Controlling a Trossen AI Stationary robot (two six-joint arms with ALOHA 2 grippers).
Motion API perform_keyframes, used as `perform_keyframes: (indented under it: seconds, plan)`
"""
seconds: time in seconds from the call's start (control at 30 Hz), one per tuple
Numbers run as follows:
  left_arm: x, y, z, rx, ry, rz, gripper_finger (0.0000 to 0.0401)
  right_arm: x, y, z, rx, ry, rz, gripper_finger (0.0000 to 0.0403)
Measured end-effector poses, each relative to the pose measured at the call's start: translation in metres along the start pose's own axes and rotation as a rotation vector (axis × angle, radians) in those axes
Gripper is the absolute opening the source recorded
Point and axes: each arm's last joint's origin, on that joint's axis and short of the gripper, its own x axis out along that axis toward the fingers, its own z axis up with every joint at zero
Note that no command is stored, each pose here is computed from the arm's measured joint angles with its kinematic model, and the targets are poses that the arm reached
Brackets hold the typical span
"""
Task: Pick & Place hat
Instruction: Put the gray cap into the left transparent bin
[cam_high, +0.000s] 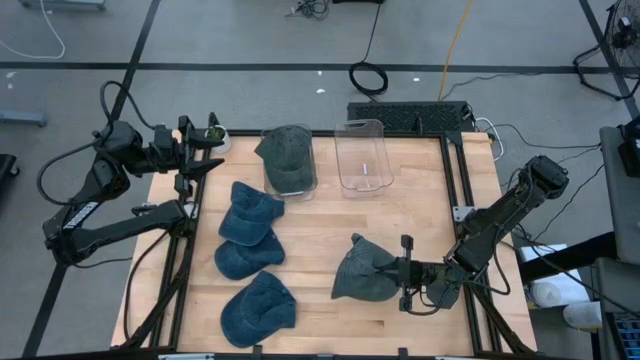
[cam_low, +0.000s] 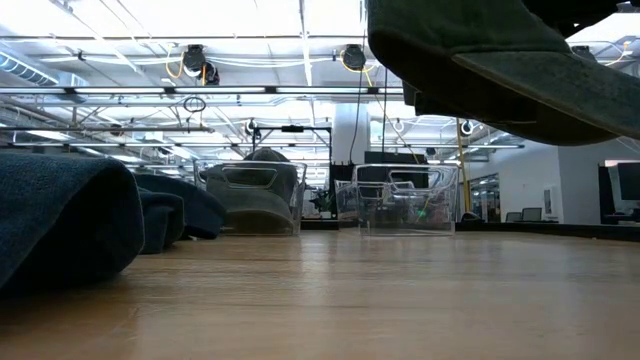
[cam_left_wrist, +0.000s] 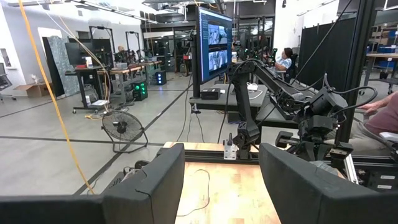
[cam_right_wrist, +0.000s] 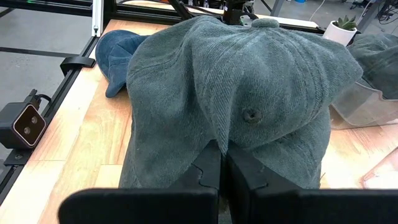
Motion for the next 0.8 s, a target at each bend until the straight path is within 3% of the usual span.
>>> perform_keyframes:
  seconds: [0.8]
  plan:
    - [0.0000,0.0000,0.0000,0.000,0.000,0.000,0.0214,0.0000,0.0008,0.0020,-0.007,-0.016,0.007,0.0000]
